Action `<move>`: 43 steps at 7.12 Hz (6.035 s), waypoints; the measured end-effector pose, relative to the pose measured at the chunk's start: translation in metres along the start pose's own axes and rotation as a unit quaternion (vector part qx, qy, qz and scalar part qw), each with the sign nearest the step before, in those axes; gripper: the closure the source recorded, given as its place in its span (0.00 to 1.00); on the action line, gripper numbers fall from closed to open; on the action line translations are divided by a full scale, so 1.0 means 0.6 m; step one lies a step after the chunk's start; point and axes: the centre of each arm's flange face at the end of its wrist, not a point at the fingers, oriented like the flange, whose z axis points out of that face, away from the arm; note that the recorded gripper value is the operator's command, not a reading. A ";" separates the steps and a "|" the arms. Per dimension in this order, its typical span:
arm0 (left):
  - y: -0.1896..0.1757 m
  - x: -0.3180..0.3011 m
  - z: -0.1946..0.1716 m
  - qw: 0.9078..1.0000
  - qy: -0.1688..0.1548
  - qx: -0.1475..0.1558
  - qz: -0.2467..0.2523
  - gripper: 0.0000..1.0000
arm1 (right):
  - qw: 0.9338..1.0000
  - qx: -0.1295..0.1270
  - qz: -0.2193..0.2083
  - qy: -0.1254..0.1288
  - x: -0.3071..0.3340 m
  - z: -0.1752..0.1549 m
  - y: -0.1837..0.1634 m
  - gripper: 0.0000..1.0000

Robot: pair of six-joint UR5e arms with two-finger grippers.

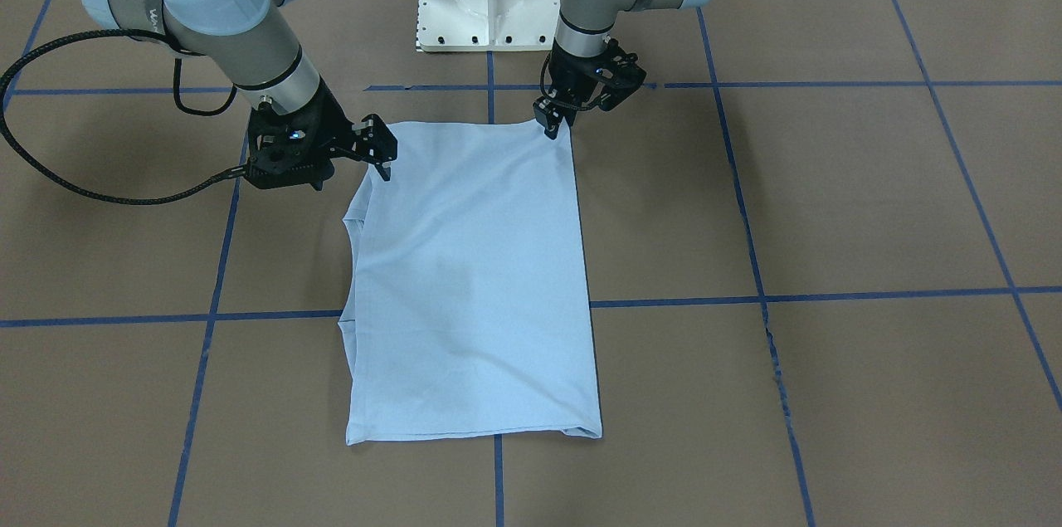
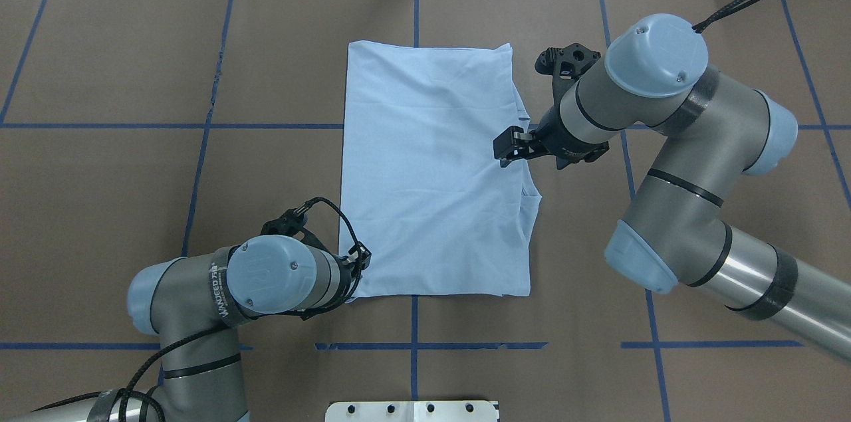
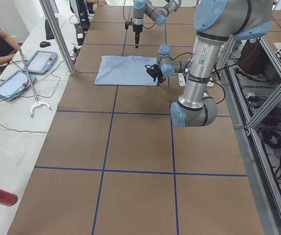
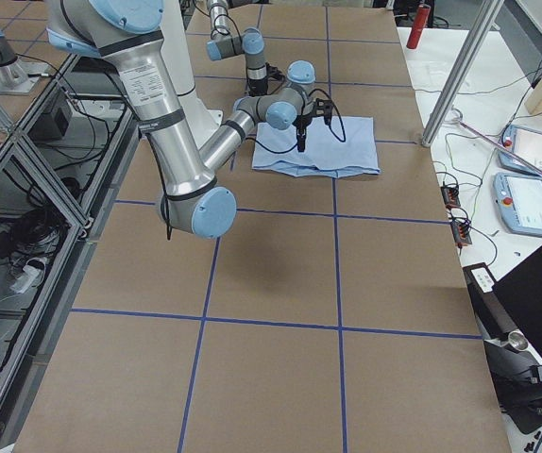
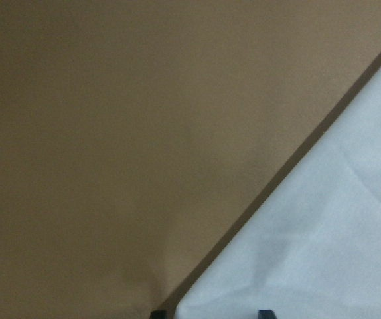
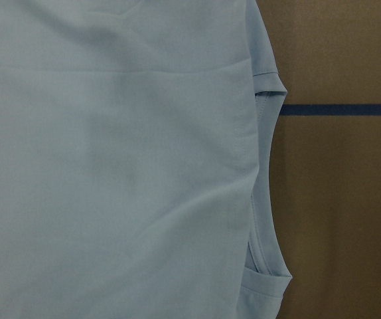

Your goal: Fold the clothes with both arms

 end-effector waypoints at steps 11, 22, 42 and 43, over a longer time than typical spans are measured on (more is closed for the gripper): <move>0.052 -0.021 -0.050 0.993 -0.015 -0.017 0.114 1.00 | 0.991 -0.010 0.130 -0.001 -0.029 0.029 0.079 0.00; 0.066 -0.013 -0.074 0.991 -0.005 -0.038 0.129 1.00 | 0.975 0.019 0.205 0.087 -0.012 0.191 0.338 0.00; 0.066 -0.013 -0.073 0.991 -0.005 -0.039 0.129 1.00 | 0.981 0.027 0.172 0.085 -0.036 0.200 0.292 0.78; 0.066 -0.013 -0.073 0.991 -0.005 -0.039 0.129 1.00 | 0.981 0.025 0.173 0.084 -0.036 0.199 0.291 1.00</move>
